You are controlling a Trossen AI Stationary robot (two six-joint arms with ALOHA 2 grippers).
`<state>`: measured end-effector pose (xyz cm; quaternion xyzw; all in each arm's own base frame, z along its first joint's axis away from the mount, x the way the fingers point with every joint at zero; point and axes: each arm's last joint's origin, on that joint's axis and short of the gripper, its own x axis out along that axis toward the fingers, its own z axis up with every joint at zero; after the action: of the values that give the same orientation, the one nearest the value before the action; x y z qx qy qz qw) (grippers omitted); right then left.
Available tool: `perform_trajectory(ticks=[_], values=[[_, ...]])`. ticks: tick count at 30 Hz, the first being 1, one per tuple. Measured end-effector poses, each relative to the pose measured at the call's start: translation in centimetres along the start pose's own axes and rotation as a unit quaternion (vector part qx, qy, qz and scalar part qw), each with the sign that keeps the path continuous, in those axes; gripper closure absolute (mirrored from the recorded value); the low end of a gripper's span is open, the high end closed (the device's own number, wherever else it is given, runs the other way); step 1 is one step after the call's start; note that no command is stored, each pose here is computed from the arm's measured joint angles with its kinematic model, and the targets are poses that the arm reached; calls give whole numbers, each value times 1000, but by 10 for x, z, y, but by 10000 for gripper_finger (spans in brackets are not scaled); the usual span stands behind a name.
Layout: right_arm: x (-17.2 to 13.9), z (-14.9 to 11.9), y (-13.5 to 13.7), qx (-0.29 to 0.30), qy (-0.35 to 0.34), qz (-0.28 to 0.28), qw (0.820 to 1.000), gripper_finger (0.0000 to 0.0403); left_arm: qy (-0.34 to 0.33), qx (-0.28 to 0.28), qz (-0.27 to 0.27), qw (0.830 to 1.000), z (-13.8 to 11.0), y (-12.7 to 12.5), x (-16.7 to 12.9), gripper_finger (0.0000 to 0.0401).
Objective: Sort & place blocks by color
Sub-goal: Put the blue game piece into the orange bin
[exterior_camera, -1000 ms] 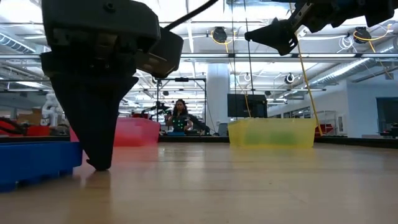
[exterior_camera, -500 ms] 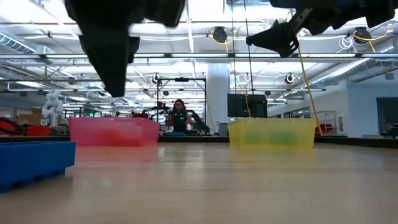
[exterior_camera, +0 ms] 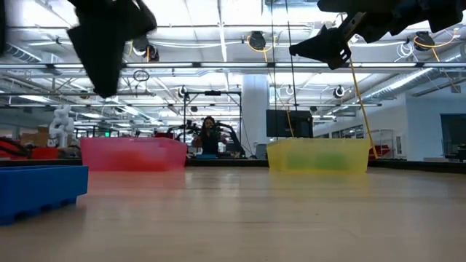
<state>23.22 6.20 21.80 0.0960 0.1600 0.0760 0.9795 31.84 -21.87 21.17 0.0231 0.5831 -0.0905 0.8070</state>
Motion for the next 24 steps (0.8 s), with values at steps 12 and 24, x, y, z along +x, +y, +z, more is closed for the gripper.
perform_trajectory(ticks=[12, 24], values=[[0, 0, 0, 0, -1, 0, 1000, 27, 52, 414, 85, 905, -31, -38, 14, 59], [0, -1, 0, -2, 6, -1, 1000, 27, 120, 502, 88, 852, -28, -20, 45, 59]])
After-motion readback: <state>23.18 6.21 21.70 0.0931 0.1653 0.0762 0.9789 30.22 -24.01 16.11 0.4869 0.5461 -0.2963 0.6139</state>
